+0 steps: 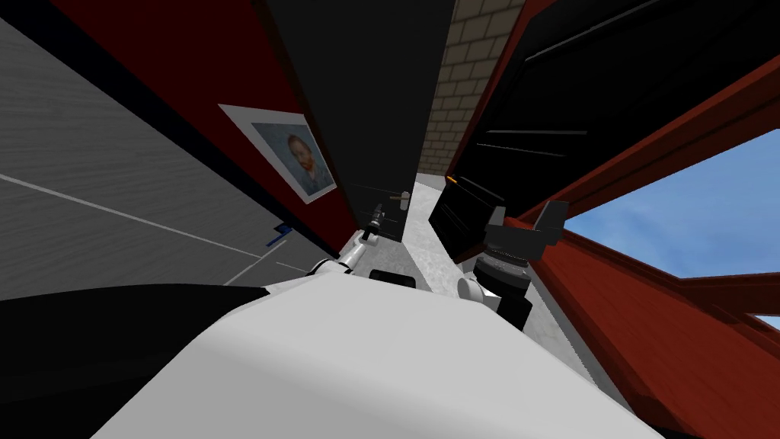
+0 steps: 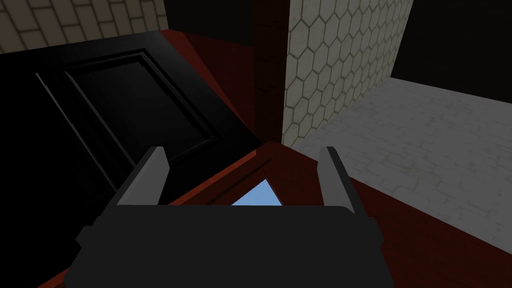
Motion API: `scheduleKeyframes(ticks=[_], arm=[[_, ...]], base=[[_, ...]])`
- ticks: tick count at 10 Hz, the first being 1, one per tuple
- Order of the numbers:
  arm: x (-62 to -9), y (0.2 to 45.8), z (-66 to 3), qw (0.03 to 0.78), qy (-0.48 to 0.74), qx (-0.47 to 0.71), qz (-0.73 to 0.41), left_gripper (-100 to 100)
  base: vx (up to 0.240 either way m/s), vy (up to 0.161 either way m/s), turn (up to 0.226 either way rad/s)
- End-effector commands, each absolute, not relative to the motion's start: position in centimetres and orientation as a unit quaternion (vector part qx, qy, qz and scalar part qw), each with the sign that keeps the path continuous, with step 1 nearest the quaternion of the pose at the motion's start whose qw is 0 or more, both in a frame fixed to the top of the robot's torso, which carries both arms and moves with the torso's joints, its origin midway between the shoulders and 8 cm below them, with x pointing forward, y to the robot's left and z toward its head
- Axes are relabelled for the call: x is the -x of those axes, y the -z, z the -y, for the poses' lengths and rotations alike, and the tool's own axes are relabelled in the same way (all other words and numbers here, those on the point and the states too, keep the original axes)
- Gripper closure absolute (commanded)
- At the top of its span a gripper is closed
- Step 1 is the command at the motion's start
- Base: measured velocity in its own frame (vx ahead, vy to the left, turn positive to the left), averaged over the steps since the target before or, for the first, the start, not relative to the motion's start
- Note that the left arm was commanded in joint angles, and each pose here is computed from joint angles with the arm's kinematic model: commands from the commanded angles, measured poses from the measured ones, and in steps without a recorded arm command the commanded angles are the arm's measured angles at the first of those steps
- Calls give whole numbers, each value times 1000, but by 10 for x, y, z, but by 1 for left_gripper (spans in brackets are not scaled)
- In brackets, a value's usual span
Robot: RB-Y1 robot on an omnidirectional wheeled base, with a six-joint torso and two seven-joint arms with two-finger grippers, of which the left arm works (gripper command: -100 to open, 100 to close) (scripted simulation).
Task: Push the door open
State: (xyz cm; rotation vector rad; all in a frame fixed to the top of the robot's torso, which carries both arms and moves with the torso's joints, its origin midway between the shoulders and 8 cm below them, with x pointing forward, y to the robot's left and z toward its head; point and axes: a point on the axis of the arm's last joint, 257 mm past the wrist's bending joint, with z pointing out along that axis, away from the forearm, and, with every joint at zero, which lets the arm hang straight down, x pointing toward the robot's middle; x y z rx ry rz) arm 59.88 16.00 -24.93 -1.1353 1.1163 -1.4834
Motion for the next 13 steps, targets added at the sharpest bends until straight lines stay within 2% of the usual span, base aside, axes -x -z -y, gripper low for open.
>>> scheduleKeyframes(ticks=[1,13], arm=[[-601,257,-154,457,601,467,-461,-100],[-609,300,-109,407,581,497,-500,-100]], base=[[80,-39,-3],[83,-25,-3]])
